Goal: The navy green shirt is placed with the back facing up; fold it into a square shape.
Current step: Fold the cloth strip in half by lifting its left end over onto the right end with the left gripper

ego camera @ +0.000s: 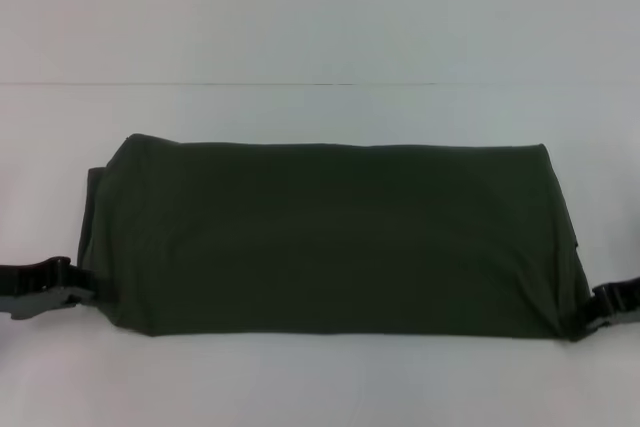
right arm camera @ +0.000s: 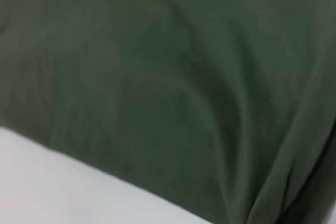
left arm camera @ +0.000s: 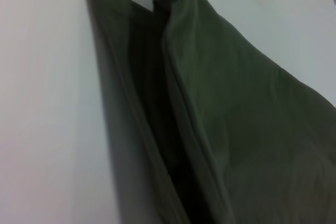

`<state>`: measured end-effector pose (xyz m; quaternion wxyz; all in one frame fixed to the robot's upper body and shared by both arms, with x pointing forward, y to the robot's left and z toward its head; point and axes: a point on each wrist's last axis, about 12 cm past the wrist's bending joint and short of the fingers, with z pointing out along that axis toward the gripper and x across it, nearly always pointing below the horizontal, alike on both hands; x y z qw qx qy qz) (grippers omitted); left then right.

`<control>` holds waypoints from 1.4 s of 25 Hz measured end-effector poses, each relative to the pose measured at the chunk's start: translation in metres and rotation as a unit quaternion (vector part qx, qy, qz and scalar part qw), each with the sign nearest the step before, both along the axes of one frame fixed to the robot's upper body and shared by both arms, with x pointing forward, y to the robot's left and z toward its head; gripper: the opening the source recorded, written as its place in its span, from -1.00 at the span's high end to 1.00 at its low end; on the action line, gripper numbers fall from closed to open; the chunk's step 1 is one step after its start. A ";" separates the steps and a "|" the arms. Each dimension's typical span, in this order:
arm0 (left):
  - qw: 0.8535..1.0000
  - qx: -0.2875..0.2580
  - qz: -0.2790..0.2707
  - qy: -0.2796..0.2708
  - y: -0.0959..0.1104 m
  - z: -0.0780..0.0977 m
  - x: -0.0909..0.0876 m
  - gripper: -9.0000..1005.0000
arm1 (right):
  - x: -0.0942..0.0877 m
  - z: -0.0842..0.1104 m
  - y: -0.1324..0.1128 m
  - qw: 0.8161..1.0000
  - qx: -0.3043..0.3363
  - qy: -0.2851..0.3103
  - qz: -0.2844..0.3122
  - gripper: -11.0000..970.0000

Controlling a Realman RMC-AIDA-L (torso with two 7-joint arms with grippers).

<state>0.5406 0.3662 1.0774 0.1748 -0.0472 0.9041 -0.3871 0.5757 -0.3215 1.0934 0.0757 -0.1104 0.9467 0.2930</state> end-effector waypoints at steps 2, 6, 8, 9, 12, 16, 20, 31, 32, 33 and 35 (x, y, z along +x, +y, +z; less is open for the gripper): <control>1.000 -0.004 -0.017 0.009 0.000 0.002 -0.003 0.94 | -0.005 0.000 0.000 1.000 0.008 0.008 0.017 0.95; 0.998 0.001 -0.046 0.030 -0.001 0.004 -0.008 0.94 | -0.018 0.000 -0.002 0.998 0.025 0.025 0.054 0.95; 0.997 0.002 -0.062 0.041 -0.002 0.005 -0.011 0.94 | -0.024 0.001 -0.003 0.996 0.035 0.032 0.075 0.95; 0.997 0.002 -0.068 0.044 -0.002 0.005 -0.012 0.94 | -0.027 0.001 -0.003 0.995 0.037 0.036 0.083 0.95; 0.994 -0.002 -0.095 0.060 -0.004 0.006 -0.018 0.94 | -0.034 -0.001 -0.005 0.993 0.038 0.047 0.103 0.94; 0.991 -0.010 -0.117 0.065 -0.005 0.008 -0.023 0.94 | -0.042 -0.004 -0.004 0.989 0.042 0.057 0.129 0.90; 0.990 -0.006 -0.122 0.069 -0.004 0.009 -0.024 0.94 | -0.043 -0.003 -0.003 0.988 0.041 0.059 0.139 0.86; 0.993 -0.013 -0.098 0.060 0.002 0.009 -0.024 0.94 | -0.036 0.014 -0.010 0.990 0.029 0.051 0.128 0.76; 0.993 -0.013 -0.098 0.060 0.002 0.009 -0.024 0.94 | -0.036 0.016 -0.010 0.990 0.028 0.051 0.128 0.75; 0.993 -0.013 -0.097 0.059 0.002 0.009 -0.024 0.93 | -0.036 0.017 -0.011 0.990 0.028 0.051 0.128 0.74; 0.994 -0.012 -0.096 0.059 0.003 0.009 -0.024 0.92 | -0.035 0.020 -0.013 0.990 0.024 0.053 0.127 0.72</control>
